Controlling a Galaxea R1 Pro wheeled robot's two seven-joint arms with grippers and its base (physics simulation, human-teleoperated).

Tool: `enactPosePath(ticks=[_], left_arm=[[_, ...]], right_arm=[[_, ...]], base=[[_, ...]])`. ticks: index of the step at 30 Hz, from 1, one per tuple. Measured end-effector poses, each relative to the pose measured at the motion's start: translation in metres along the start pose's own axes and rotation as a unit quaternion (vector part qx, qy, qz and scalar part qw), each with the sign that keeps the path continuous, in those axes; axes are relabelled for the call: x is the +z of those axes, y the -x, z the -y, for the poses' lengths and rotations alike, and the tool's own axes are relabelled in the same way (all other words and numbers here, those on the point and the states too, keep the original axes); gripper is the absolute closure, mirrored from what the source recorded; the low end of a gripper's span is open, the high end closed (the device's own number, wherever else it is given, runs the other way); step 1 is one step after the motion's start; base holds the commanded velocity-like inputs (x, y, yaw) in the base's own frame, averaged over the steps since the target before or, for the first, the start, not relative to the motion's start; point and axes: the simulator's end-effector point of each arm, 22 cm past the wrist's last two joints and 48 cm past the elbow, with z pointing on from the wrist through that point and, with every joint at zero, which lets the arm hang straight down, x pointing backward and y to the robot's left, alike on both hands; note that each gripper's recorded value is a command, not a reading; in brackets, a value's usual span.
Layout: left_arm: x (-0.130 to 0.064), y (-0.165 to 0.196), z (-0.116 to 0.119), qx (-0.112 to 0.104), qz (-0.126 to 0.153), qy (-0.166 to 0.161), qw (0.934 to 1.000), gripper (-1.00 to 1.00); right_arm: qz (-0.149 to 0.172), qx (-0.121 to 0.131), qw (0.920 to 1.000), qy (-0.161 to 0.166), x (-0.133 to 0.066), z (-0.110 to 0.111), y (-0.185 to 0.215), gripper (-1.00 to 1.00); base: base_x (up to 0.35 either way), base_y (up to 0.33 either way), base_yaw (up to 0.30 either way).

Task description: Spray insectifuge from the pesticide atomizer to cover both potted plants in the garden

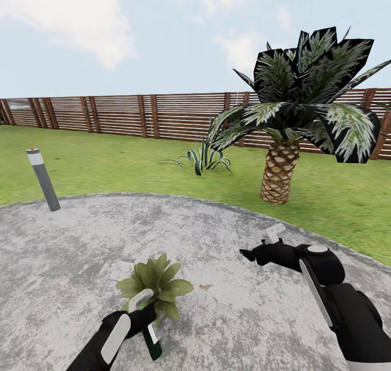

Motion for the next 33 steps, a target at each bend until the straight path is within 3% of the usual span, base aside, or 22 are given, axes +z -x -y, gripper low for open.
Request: enactPosePath(ticks=[7, 12, 14, 16, 17, 21, 23, 27, 33], left_arm=[[0.012, -0.004, -0.032, -0.005, -0.040, 0.039, 0.9984, 1.00], [0.016, -0.010, -0.029, -0.001, -0.051, 0.037, 0.9980, 1.00], [0.015, -0.003, -0.019, 0.005, -0.042, 0.028, 0.9987, 1.00], [0.007, 0.022, 0.006, 0.023, -0.014, 0.005, 0.9996, 1.00], [-0.002, 0.033, 0.028, 0.042, -0.014, -0.013, 0.9989, 1.00], [-0.018, 0.045, 0.053, 0.070, -0.037, -0.022, 0.9967, 1.00], [-0.025, 0.077, 0.068, 0.067, -0.033, -0.014, 0.9971, 1.00], [-0.023, 0.095, 0.098, 0.058, -0.072, 0.000, 0.9958, 1.00], [-0.031, 0.121, 0.123, 0.059, -0.091, 0.006, 0.9940, 1.00]], right_arm=[[0.003, -0.002, 1.0000, -0.002, -0.002, 0.001, 0.002, -1.00], [0.002, -0.002, 1.0000, -0.002, -0.003, 0.002, 0.002, -1.00], [0.002, -0.002, 1.0000, -0.002, -0.003, 0.002, 0.002, -1.00], [0.003, -0.002, 1.0000, -0.001, -0.002, 0.001, 0.002, -1.00], [0.003, -0.002, 1.0000, -0.001, -0.002, 0.000, 0.003, -1.00], [0.003, -0.002, 1.0000, 0.000, -0.002, 0.000, 0.003, -1.00], [0.003, -0.002, 1.0000, -0.001, -0.002, 0.001, 0.002, -1.00], [0.002, -0.002, 1.0000, -0.003, -0.003, 0.003, 0.002, -1.00], [0.006, 0.008, 0.9999, -0.012, -0.008, 0.014, 0.003, -1.00]], base=[[0.000, 0.000, 0.000], [0.000, 0.000, 0.000], [0.000, 0.000, 0.000], [0.000, 0.000, 0.000], [0.000, 0.000, 0.000], [0.000, 0.000, 0.000], [0.000, 0.000, 0.000], [0.000, 0.000, 0.000], [0.000, 0.000, 0.000]])
